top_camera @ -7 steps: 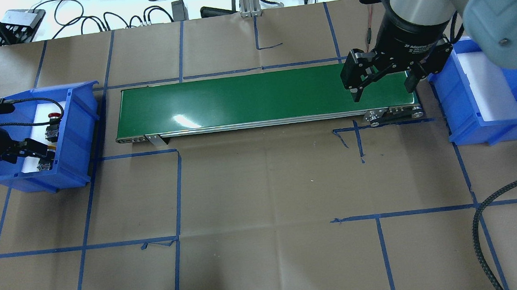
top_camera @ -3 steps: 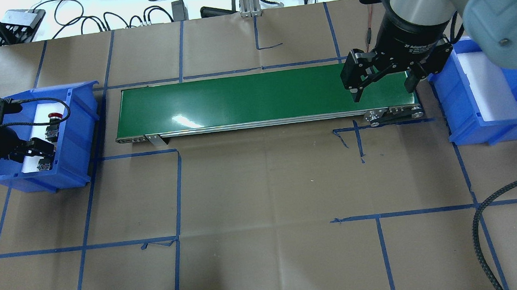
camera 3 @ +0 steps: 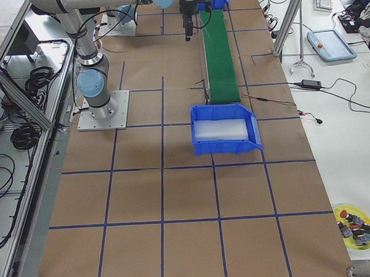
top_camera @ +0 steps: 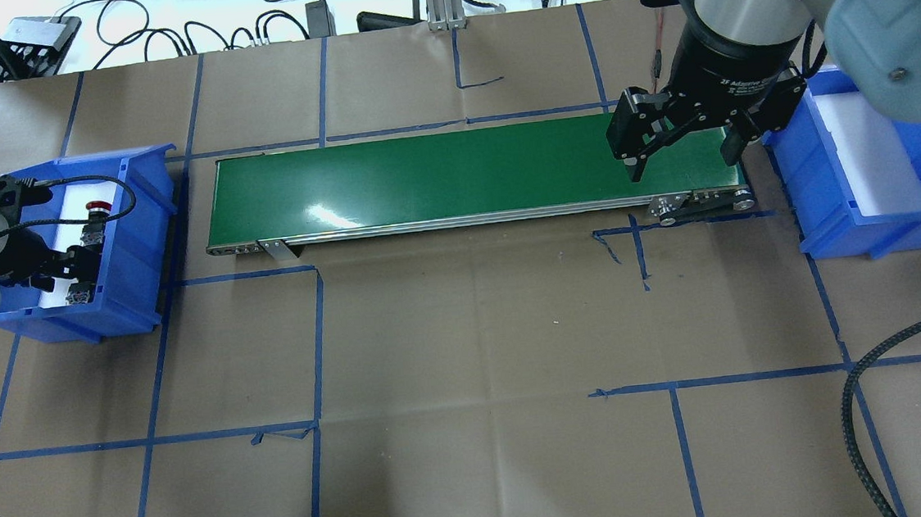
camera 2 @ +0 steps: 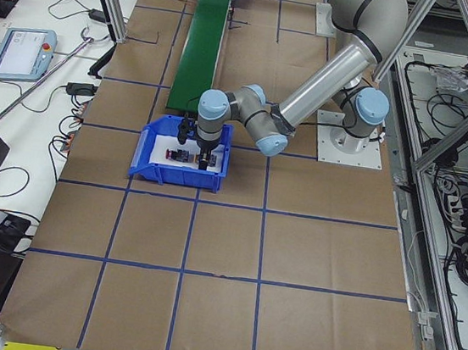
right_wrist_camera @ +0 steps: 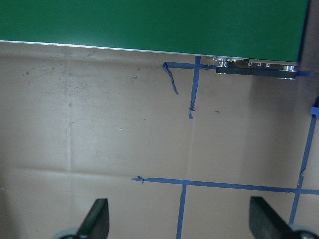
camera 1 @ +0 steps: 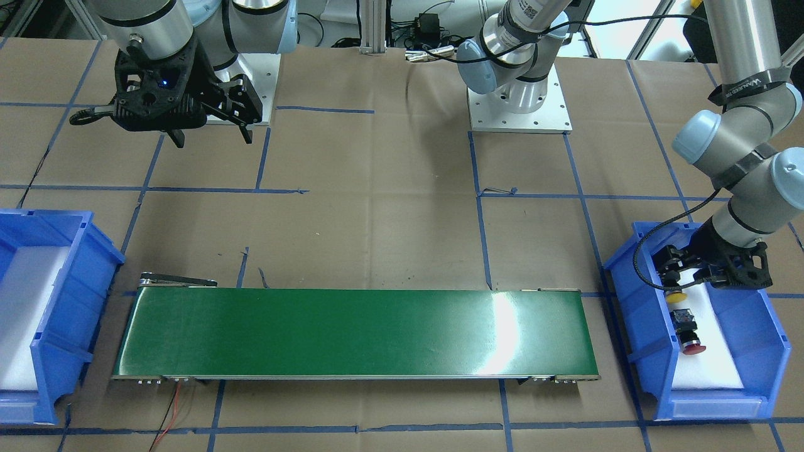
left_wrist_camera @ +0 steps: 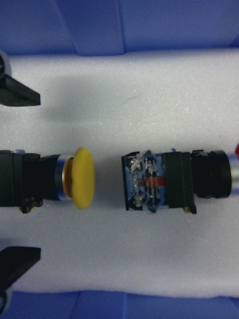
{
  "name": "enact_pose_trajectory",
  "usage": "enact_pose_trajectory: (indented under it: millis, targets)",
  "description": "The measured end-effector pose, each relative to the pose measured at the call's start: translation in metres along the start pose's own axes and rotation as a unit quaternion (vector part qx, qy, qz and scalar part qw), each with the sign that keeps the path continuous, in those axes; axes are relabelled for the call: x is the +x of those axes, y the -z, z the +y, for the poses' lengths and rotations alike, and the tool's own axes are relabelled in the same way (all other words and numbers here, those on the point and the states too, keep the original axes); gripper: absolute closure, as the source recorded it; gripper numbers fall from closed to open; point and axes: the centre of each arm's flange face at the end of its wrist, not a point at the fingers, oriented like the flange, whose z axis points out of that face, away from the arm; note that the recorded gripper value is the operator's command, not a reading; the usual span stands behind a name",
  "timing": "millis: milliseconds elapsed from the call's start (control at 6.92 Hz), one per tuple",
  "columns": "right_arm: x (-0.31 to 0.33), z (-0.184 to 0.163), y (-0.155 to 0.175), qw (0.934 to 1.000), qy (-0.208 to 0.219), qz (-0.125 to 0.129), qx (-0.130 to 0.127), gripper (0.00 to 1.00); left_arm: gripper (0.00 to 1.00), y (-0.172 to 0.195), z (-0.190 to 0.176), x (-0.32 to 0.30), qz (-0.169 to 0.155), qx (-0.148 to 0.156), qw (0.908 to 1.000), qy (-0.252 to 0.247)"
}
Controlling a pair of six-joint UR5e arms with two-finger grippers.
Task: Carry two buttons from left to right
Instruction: 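Close the left gripper on the yellow button and lift it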
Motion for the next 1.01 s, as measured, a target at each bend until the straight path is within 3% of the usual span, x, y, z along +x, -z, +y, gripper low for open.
enact_pose_trajectory:
  millis: [144, 289, 433, 578, 722, 1011]
  targets:
    - [0.000, 0.000, 0.000, 1.0000, 0.000, 0.000, 0.000, 0.00, 0.23, -0.002, 0.000, -0.001, -0.001, 0.001, 1.0000, 0.000]
    - [0.000, 0.000, 0.000, 1.0000, 0.000, 0.000, 0.000, 0.00, 0.60, -0.004, -0.001, -0.001, -0.001, 0.000, 1.0000, -0.001]
    - [0.000, 0.000, 0.000, 1.0000, 0.000, 0.001, 0.000, 0.00, 0.82, -0.006, -0.002, -0.002, -0.002, -0.001, 1.0000, -0.002]
    - [0.000, 0.000, 0.000, 1.0000, 0.000, 0.001, 0.000, 0.00, 0.93, -0.005, -0.003, -0.003, -0.004, 0.000, 1.0000, -0.002]
    - [0.000, 0.000, 0.000, 1.0000, 0.000, 0.001, 0.000, 0.00, 0.97, -0.002, -0.004, -0.004, -0.005, 0.002, 1.0000, -0.002]
    - [0.000, 0.000, 0.000, 1.0000, 0.001, 0.001, 0.000, 0.00, 0.97, 0.022, -0.012, -0.006, -0.014, 0.016, 0.9998, -0.004]
